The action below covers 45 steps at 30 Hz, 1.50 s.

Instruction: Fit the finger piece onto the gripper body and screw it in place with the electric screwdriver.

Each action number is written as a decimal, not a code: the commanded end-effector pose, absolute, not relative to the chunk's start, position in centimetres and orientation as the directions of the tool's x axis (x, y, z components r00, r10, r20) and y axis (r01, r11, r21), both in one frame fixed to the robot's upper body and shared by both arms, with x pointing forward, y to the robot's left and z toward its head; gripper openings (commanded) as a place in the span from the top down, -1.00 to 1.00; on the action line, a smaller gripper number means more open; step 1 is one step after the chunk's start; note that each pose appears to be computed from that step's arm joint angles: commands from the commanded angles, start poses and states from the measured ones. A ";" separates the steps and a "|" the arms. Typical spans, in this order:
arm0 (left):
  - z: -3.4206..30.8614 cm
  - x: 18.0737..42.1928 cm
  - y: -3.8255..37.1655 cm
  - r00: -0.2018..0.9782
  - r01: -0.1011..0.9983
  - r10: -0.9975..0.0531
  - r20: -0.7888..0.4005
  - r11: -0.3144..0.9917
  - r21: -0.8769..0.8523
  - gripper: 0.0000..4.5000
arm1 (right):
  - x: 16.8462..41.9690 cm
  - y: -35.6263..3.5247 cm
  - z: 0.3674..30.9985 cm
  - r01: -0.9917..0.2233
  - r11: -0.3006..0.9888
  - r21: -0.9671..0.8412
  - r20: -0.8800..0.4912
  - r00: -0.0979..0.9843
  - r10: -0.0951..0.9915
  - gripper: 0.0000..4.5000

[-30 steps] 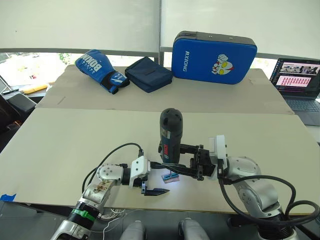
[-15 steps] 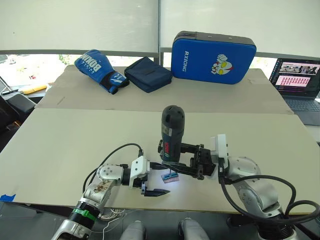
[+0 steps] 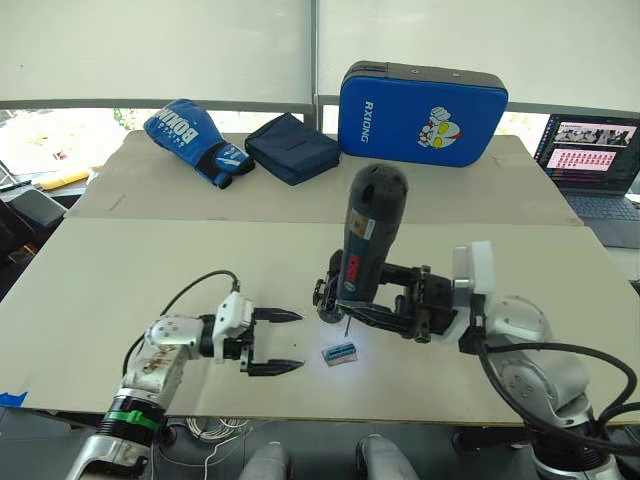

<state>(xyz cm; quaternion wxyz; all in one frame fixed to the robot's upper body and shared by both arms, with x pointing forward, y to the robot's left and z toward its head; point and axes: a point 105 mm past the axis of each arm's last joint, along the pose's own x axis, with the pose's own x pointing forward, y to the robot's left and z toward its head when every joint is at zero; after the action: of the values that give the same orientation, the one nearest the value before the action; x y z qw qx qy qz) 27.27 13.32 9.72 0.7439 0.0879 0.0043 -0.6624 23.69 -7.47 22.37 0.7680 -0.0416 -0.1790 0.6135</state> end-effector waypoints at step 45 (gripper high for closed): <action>7.0 33.2 4.5 0.219 0.974 -0.963 -0.156 0.206 0.098 -0.74 | 22.0 -8.8 27.2 -0.875 0.291 -0.387 0.253 0.203 0.946 0.14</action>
<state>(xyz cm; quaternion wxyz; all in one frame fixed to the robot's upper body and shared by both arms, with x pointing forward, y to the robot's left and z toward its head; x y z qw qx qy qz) 33.76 5.33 7.42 0.7892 0.0864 0.0199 -0.6077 22.75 -8.67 25.83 0.7791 -0.0669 -0.1946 0.5921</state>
